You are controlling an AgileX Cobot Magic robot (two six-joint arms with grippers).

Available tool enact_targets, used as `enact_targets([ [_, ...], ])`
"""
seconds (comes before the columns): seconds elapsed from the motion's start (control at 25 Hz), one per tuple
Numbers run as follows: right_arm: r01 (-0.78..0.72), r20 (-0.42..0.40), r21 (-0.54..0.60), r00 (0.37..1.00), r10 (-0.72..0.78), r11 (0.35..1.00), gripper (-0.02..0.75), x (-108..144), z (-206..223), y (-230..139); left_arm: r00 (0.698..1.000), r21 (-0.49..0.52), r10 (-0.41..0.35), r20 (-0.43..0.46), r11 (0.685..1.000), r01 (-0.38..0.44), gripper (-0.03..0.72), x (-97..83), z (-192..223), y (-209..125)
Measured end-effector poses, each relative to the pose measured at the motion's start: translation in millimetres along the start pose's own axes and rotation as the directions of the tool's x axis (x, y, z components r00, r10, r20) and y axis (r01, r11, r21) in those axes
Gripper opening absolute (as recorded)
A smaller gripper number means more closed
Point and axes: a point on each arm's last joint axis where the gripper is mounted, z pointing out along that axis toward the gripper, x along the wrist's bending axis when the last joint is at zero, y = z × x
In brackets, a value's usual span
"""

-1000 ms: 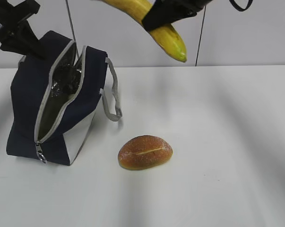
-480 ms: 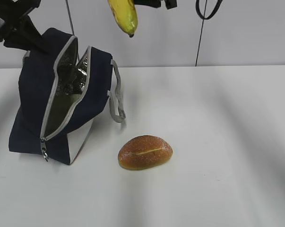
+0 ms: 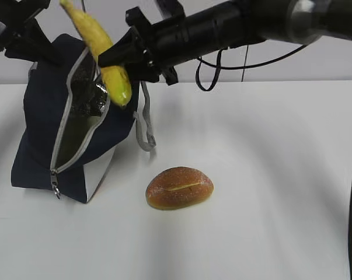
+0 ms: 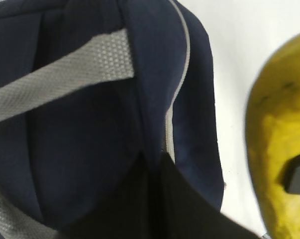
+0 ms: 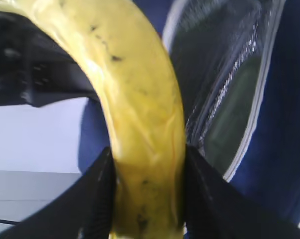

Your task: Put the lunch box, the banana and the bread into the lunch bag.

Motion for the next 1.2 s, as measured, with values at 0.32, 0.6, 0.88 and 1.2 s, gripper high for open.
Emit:
enact_targets([
  [0.32,-0.03,0.052,0.037,0.998,0.028,0.999,0.281,-26.5,19.7,-10.1,1.0,-0.001,0.0,0.0,1.0,0.0,-0.003,0.0,0.0,0.1],
  [0.6,-0.054,0.236,0.118,0.971,0.025,0.991,0.29,-47.4,19.3,-19.4,1.0,-0.002,0.0,0.0,1.0,0.0,-0.003,0.0,0.0,0.2],
  [0.88,-0.089,0.281,0.058,0.957,0.07,0.994,0.29,-42.4,33.9,-19.5,1.0,-0.001,-0.001,0.001,1.0,0.001,-0.003,-0.1,0.0,0.1],
  [1.2,-0.059,0.268,-0.028,0.961,0.065,0.998,0.34,-12.3,61.4,-14.2,1.0,-0.005,0.0,-0.004,1.0,0.0,-0.003,1.0,-0.4,0.5],
])
